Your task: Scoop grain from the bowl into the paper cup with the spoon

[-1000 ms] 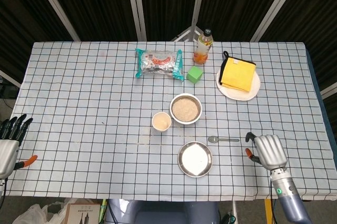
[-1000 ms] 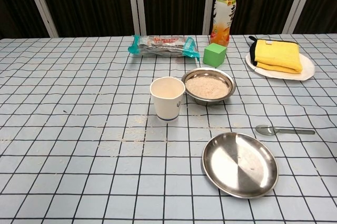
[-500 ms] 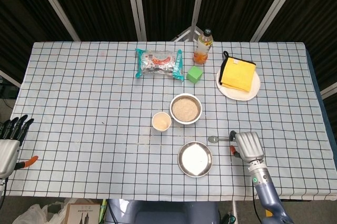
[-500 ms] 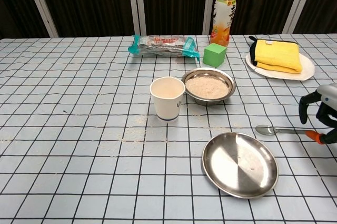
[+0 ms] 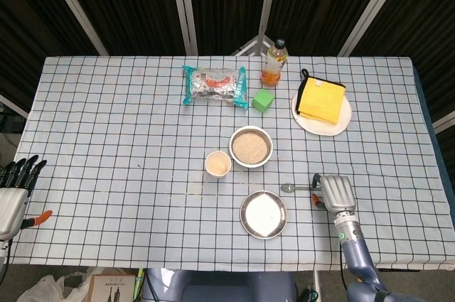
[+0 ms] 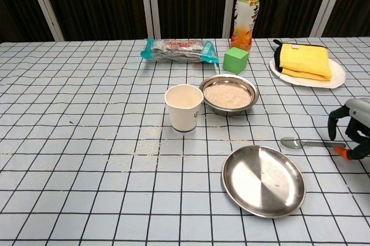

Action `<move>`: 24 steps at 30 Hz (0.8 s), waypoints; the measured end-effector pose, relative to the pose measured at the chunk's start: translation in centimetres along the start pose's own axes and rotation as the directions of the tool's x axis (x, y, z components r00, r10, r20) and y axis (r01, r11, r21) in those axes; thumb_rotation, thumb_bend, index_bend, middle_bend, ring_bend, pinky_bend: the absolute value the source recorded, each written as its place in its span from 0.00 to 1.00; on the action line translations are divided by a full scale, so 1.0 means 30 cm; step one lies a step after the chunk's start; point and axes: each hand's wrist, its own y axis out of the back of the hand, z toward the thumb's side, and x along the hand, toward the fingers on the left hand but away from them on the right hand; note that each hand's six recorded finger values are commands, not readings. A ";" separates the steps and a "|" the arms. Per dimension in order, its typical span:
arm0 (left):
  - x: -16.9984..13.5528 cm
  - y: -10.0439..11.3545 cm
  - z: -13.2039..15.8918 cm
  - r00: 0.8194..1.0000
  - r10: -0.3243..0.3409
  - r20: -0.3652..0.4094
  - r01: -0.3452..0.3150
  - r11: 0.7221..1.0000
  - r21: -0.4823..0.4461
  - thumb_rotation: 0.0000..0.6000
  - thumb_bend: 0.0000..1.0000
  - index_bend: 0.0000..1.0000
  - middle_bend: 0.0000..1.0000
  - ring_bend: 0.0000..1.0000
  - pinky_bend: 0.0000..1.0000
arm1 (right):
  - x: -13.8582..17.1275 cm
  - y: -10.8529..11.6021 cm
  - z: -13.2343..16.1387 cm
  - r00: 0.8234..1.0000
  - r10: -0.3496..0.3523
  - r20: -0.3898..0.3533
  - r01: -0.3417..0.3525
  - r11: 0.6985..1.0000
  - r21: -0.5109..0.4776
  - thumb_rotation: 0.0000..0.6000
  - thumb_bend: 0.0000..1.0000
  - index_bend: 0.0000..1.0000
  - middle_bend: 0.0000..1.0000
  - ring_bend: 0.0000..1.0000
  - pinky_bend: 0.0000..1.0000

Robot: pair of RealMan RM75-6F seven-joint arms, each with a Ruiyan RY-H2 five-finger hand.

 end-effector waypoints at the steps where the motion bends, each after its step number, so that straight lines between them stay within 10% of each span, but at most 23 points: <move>1: 0.000 0.000 0.000 1.000 0.000 0.000 0.000 1.000 0.000 1.00 0.00 0.00 0.00 0.00 0.00 | -0.003 -0.004 0.001 1.000 0.003 0.004 -0.003 1.000 0.000 1.00 0.41 0.53 0.92 0.98 1.00; 24: 0.001 -0.004 -0.002 1.000 -0.011 -0.004 0.011 1.000 -0.005 1.00 0.00 0.00 0.00 0.00 0.00 | -0.035 -0.025 0.004 0.999 0.022 0.039 -0.023 1.000 0.017 1.00 0.44 0.53 0.92 0.98 1.00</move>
